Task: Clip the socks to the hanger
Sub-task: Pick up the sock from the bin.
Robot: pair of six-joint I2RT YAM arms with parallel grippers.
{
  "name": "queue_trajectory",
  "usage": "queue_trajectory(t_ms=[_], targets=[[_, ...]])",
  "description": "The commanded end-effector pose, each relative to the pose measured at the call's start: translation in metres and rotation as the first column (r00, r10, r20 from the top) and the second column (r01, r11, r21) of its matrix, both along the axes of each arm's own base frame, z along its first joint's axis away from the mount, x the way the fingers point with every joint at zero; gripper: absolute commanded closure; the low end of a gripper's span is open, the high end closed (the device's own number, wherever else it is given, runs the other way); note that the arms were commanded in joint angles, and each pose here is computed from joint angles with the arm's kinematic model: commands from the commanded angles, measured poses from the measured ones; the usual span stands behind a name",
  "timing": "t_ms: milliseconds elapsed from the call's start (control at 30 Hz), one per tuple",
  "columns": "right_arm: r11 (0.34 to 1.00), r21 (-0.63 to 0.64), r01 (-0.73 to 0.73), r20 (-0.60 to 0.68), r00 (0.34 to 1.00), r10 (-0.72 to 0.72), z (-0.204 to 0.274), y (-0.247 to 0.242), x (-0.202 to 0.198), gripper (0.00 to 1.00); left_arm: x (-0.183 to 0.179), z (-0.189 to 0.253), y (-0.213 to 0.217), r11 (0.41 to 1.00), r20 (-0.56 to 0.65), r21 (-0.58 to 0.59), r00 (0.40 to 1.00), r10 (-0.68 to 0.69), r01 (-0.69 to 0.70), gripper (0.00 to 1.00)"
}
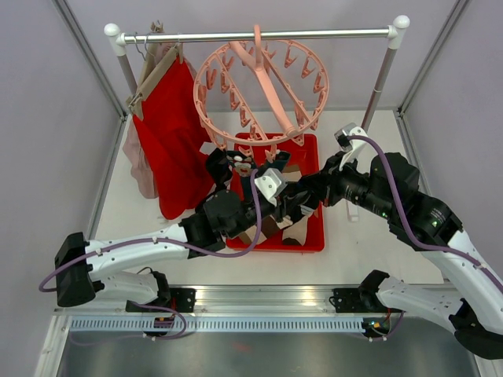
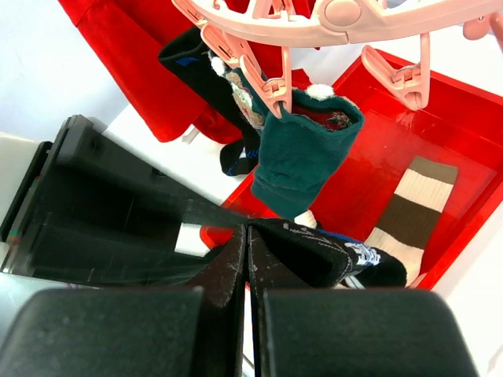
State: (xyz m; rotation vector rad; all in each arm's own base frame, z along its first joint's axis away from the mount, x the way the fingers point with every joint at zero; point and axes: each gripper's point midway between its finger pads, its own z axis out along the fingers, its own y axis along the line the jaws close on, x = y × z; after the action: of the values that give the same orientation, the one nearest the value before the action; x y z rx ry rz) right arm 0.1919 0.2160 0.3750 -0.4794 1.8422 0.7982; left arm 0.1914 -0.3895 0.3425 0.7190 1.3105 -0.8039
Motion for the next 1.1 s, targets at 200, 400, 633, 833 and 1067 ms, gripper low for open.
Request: queue_trajectory(t_ms=[200, 400, 633, 833, 1067], targets=[[0.998, 0.045, 0.05, 0.039, 0.998, -0.052, 0.02, -0.005, 0.005, 0.7, 0.006, 0.019, -0.007, 0.997, 0.049, -0.068, 0.999, 0.024, -0.02, 0.98], [0.973, 0.081, 0.216, 0.15, 0.962, -0.226, 0.049, -0.036, 0.022, 0.41, 0.033, -0.001, 0.008, 0.98, 0.0, -0.041, 0.981, 0.194, -0.193, 0.98], [0.936, 0.04, 0.35, 0.21, 0.913, -0.35, 0.053, -0.051, 0.047, 0.37, 0.064, -0.024, 0.032, 0.953, -0.111, -0.013, 0.948, 0.299, -0.303, 0.98], [0.927, -0.017, 0.374, 0.254, 0.899, -0.358, 0.04, -0.044, 0.066, 0.37, 0.075, -0.035, 0.051, 0.937, -0.146, 0.019, 0.926, 0.348, -0.349, 0.98], [0.946, -0.061, 0.319, 0.328, 0.901, -0.283, 0.029, -0.025, 0.079, 0.39, 0.076, -0.037, 0.072, 0.926, -0.163, 0.034, 0.912, 0.377, -0.376, 0.98]])
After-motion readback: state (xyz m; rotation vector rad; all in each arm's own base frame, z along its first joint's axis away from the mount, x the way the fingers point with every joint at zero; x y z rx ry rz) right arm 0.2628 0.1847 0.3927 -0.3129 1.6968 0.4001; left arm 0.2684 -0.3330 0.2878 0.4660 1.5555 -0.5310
